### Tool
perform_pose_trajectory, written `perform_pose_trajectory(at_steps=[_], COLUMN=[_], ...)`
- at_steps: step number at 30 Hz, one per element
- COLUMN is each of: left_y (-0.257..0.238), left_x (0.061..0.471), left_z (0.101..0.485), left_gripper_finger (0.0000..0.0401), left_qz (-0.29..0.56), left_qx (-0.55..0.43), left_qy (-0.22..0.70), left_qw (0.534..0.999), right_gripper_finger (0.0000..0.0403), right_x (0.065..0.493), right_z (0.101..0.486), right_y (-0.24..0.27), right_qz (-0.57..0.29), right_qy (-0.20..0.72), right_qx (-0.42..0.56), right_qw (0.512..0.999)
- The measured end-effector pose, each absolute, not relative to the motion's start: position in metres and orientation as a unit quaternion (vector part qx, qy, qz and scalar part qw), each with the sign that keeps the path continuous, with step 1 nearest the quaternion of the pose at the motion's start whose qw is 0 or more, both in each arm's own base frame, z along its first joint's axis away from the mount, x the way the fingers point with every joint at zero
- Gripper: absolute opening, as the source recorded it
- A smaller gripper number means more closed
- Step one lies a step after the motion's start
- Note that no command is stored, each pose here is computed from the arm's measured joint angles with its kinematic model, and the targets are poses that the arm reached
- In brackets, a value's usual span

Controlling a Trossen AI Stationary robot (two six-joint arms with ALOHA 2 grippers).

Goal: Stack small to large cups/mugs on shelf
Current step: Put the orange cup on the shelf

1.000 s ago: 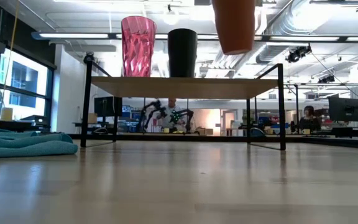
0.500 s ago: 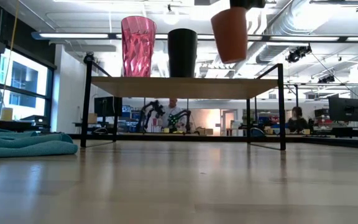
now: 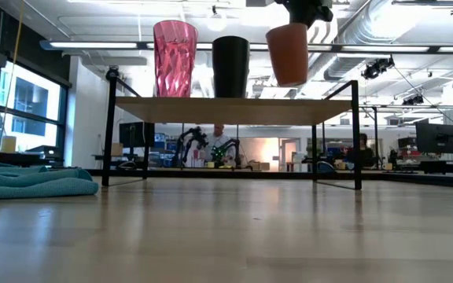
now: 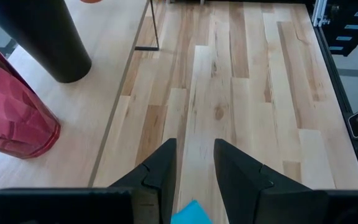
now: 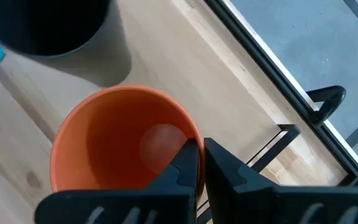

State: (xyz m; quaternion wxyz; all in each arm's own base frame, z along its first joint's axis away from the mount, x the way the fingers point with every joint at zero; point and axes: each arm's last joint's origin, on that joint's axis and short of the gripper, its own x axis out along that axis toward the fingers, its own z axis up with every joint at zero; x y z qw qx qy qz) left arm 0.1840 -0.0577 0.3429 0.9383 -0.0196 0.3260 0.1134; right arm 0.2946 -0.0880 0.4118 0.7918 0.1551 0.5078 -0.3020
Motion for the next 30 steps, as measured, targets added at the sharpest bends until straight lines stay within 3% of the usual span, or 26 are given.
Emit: perform_pose_trajectory(at_steps=[8, 19, 30], left_y=[-0.057, -0.057, -0.056], left_x=[0.184, 0.184, 0.183], left_z=[0.343, 0.343, 0.344], left_gripper_finger=[0.0097, 0.0097, 0.0097], left_qz=[0.124, 0.129, 0.129], left_qx=[-0.016, -0.016, -0.02], left_qy=[0.322, 0.32, 0.318], left_qw=[0.938, 0.938, 0.939], right_gripper_finger=[0.0, 0.0, 0.0], right_x=[0.294, 0.303, 0.274], right_z=[0.411, 0.38, 0.359], right_y=[-0.098, -0.102, -0.093], right_qz=[-0.313, -0.3, -0.316], right_qy=[0.498, 0.496, 0.455], right_qx=[0.164, 0.178, 0.212], right_qw=[0.792, 0.795, 0.805])
